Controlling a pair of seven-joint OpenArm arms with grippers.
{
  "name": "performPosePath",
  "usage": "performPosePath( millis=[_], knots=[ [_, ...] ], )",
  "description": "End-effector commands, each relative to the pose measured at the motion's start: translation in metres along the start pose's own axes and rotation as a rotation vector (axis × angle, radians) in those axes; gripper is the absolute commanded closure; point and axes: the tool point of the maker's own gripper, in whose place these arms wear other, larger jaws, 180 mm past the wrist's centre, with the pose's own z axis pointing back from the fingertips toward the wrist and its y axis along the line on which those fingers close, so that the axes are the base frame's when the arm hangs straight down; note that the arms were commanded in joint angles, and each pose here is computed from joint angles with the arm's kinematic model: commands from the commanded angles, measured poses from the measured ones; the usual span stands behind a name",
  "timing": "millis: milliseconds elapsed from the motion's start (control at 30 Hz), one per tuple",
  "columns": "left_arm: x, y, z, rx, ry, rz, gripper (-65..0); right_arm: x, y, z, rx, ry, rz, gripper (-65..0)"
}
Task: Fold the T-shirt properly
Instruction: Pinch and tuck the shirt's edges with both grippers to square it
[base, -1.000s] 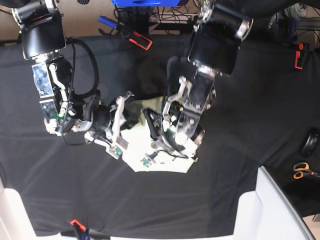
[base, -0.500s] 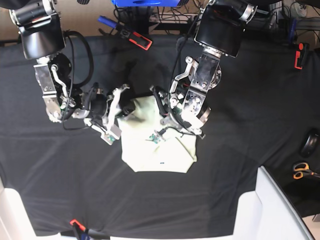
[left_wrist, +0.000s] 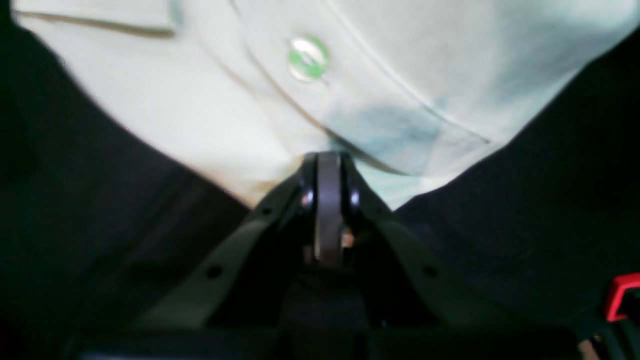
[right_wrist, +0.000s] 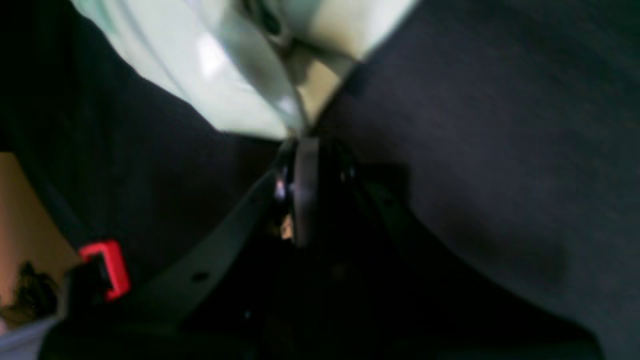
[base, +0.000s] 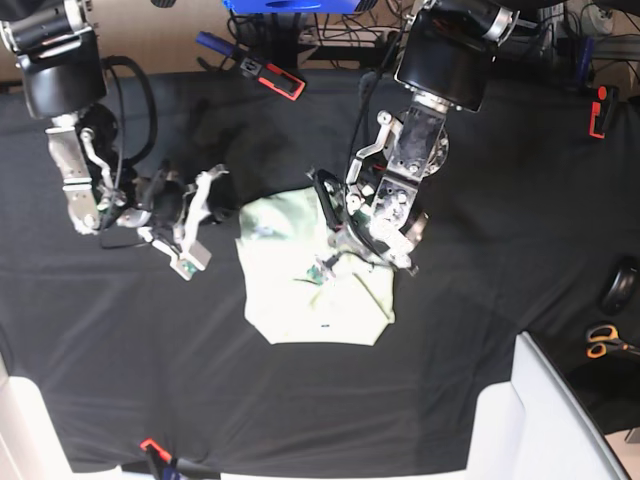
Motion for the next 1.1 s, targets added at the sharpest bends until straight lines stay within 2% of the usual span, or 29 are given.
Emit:
performPosePath(
  millis=[0, 133, 267, 533, 667, 800, 900, 1067],
  knots=[
    [0.022, 0.017, 0.016, 0.047, -0.06, 0.006, 0.0, 0.034, -0.001, 0.011, -0.003, -0.078, 0.052, -4.4],
    [0.039, 0.037, 0.044, 0.113, -0.144, 0.006, 0.0, 0.064, 0.014, 0.027, -0.018, -0.086, 0.167, -4.4],
    [0.037, 0.033, 0.041, 0.103, -0.132, 0.007, 0.0, 0.087, 0.026, 0.024, -0.003, -0.107, 0.195, -4.4],
    [0.02, 0.021, 0.03, 0.072, -0.09, 0.007, 0.0, 0.097, 0.03, 0.013, 0.02, -0.111, 0.169, -4.4],
    [0.014, 0.025, 0.029, 0.082, -0.078, 0.003, 0.0, 0.079, -0.002, 0.024, -0.081, -0.073, 0.092, -4.4],
    [0.019, 0.032, 0.033, 0.096, -0.092, 0.008, 0.0, 0.076, -0.011, 0.033, -0.116, -0.05, 0.099, -4.4],
    [0.018, 0.055, 0.043, 0.134, -0.119, 0.088, 0.0, 0.091, -0.004, 0.042, -0.125, -0.069, 0.145, -4.4],
    [0.019, 0.1, 0.076, 0.239, -0.204, 0.197, 0.0, 0.129, 0.028, 0.046, -0.101, -0.135, 0.21, -4.4]
  ],
)
